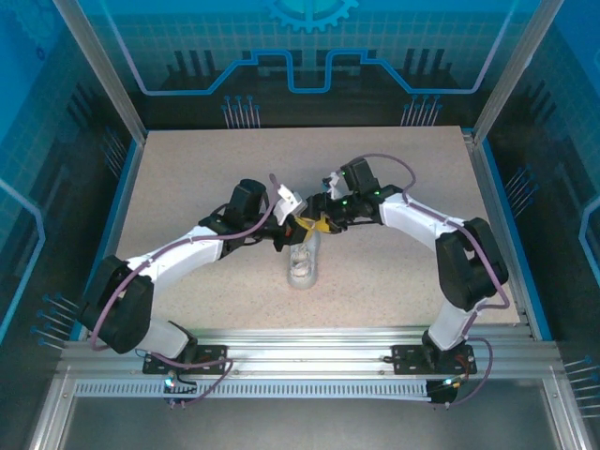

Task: Tie the shoes

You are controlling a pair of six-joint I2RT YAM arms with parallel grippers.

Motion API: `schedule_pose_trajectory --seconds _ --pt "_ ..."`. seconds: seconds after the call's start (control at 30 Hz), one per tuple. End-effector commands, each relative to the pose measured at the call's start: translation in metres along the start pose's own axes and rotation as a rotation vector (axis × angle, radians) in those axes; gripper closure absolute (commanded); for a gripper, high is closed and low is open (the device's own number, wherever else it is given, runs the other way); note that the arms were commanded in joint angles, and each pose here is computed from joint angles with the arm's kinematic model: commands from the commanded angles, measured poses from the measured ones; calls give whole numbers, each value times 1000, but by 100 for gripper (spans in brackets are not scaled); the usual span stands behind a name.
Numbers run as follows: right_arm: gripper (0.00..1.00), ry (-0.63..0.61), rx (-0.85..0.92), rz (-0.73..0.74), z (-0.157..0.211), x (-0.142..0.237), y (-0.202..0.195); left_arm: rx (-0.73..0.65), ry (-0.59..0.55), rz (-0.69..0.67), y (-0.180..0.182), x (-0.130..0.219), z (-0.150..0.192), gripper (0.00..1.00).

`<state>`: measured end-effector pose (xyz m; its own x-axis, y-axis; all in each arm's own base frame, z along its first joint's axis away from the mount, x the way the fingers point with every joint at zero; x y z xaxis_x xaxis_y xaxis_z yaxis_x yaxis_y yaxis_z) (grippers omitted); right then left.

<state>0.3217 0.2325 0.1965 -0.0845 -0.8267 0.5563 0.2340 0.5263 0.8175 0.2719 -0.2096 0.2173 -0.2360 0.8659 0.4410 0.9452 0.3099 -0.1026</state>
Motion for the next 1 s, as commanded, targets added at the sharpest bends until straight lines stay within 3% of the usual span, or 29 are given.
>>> schedule_pose_trajectory --seconds 0.0,0.1,0.3,0.47,0.7,0.97 --pt "36 75 -28 -80 4 -5 21 -40 -4 24 -1 -3 -6 100" --pt "40 61 -14 -126 1 -4 30 -38 2 27 -2 -4 -4 100" --pt "75 -127 39 -214 -8 15 32 -21 26 35 -3 -4 -4 100" --pt "91 -274 75 -281 1 35 24 -6 50 47 -2 -5 -3 100" --pt "100 -494 158 -221 35 64 -2 25 84 82 3 -13 -4 100" --pt "96 -736 262 -37 85 86 -21 30 107 115 11 -24 -6 100"
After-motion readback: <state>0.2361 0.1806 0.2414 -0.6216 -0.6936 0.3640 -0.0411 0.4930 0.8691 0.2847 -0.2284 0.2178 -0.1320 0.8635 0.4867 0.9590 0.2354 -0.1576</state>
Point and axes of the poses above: each hand's point on the last joint's axis, 136 mm out from that joint toward the fingers, its own x axis back along the fingers, its own y axis along the line the jaws close on, z = x × y, the point moved 9 cm from there along x, back along the fingers, and after that the axes turned 15 degrees about -x, right-handed, at the moved point
